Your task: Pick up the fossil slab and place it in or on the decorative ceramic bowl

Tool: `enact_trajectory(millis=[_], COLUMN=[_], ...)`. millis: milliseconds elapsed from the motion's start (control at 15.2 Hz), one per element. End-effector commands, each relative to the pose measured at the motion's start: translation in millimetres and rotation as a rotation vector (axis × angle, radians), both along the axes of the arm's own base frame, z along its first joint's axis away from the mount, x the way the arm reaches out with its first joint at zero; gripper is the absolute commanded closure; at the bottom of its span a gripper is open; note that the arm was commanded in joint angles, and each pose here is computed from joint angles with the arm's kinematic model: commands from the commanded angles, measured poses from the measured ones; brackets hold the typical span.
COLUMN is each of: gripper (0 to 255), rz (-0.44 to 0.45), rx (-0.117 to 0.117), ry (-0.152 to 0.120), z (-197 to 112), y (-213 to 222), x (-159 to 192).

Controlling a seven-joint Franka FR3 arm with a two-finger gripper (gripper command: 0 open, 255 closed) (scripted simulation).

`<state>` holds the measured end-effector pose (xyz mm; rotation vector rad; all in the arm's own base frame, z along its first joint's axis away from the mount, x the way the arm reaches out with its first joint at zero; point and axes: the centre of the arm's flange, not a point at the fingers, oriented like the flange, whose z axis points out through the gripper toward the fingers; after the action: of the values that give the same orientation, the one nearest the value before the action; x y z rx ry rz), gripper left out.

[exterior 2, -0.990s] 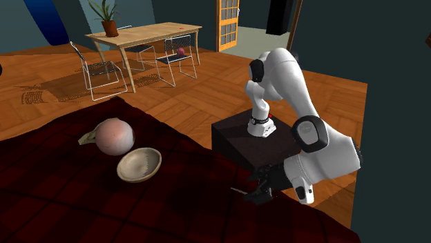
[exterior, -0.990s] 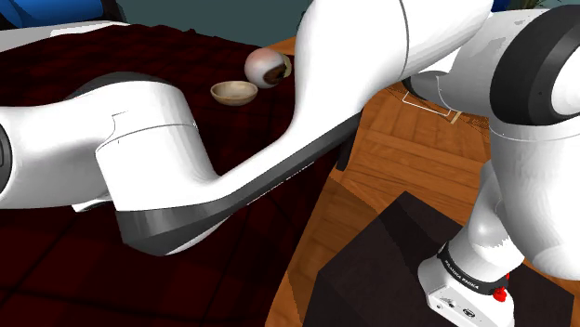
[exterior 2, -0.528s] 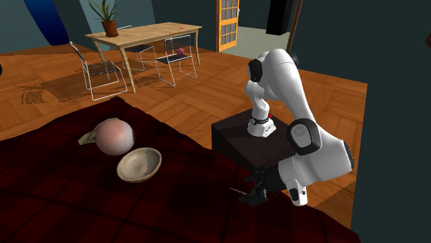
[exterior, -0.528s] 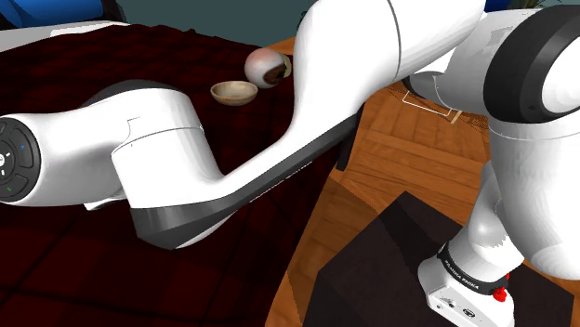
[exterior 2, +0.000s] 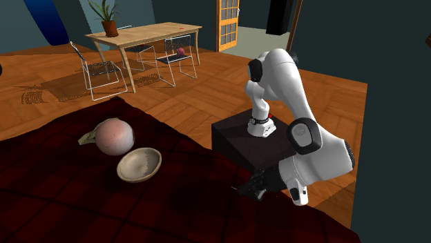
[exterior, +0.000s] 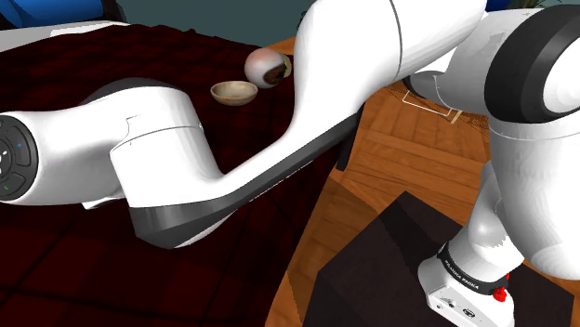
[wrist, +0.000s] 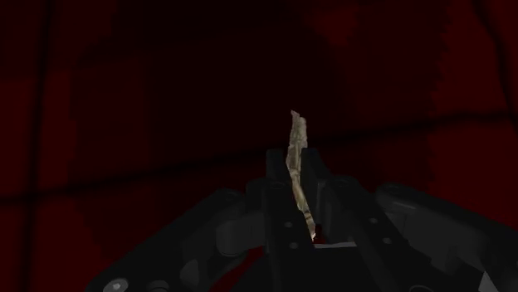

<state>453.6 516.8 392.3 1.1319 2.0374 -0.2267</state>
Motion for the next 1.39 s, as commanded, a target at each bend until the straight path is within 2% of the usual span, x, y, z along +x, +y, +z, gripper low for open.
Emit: enact_trajectory(millis=[0, 330, 1320], gripper=[255, 255, 255], rz=[-0.001, -0.001, -0.001], rx=[-0.004, -0.003, -0.003], ry=[0.005, 0.006, 0.006], z=[-4, -3, 76], y=[0, -1, -1], x=[0, 0, 0])
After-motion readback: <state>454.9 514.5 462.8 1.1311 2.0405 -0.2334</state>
